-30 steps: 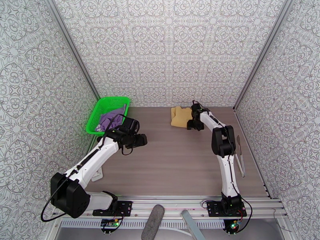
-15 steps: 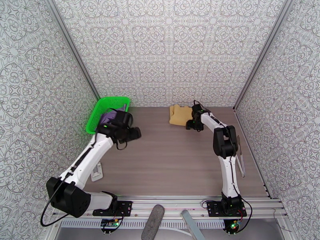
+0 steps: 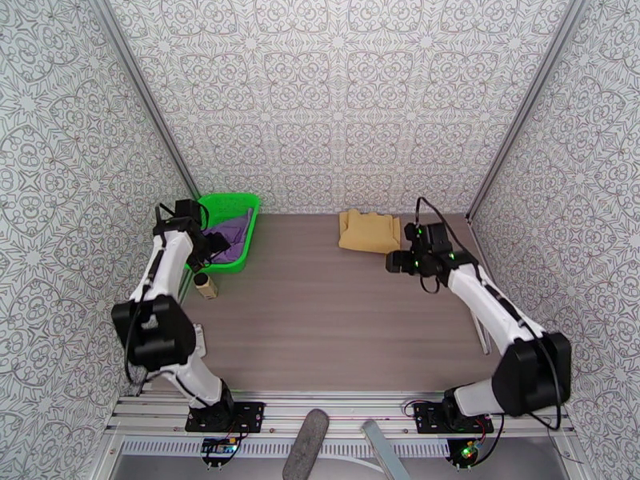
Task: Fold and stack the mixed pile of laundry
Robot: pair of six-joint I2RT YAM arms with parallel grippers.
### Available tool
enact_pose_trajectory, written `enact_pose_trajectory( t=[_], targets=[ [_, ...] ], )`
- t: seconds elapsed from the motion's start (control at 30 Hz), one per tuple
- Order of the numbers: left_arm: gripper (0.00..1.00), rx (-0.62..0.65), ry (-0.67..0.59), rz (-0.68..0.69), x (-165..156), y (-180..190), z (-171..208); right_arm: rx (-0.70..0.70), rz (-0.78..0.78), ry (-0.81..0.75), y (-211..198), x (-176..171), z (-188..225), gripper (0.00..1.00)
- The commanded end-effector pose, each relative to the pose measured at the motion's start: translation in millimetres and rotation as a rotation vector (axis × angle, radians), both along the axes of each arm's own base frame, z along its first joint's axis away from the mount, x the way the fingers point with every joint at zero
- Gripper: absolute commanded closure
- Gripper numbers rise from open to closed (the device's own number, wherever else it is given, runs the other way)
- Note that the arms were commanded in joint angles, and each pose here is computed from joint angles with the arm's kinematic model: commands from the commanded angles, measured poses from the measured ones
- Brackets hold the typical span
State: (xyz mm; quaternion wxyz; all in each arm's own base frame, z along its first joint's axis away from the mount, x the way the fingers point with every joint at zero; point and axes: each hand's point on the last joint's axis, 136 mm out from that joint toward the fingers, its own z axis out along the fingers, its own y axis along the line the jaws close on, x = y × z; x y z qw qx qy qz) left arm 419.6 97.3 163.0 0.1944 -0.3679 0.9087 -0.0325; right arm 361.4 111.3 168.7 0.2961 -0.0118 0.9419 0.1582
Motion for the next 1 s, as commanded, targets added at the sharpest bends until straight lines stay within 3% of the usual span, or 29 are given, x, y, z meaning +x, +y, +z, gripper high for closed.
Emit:
enact_pose_trajectory(
  t=[0.0, 0.23, 0.6, 0.7, 0.77, 0.83, 0.9, 0.97],
  targets=[
    [0.19, 0.022, -0.090, -0.041, 34.6, 7.8, 15.1, 0.057, 0.029, 0.027, 6.0, -23.3, -15.5, 0.22],
    [0.18, 0.080, -0.048, -0.044, 63.1, 25.1, -2.5, 0.091, 0.014, 0.054, 5.3, -43.3, -35.0, 0.23],
    [0.22, 0.091, 0.094, -0.050, 64.7, 37.5, -60.6, 0.112, 0.004, 0.071, 7.6, -41.9, -36.8, 0.25],
    [0.36, 0.077, 0.086, -0.060, 69.0, 35.9, -65.4, 0.108, -0.005, 0.079, 6.3, -43.6, -38.4, 0.26],
    [0.52, 0.069, 0.069, -0.069, 72.8, 34.7, -64.6, 0.107, -0.015, 0.084, 5.0, -44.6, -39.5, 0.28],
    [0.71, 0.058, 0.046, -0.077, 77.4, 34.5, -60.4, 0.107, -0.022, 0.088, 4.2, -45.8, -39.8, 0.29],
    [1.00, 0.046, 0.020, -0.082, 81.5, 33.8, -51.6, 0.107, -0.029, 0.089, 3.2, -47.3, -38.9, 0.30],
    [1.00, 0.034, -0.021, -0.086, 85.3, 32.2, -36.0, 0.107, -0.033, 0.086, 2.4, -48.4, -35.8, 0.30]
  ],
)
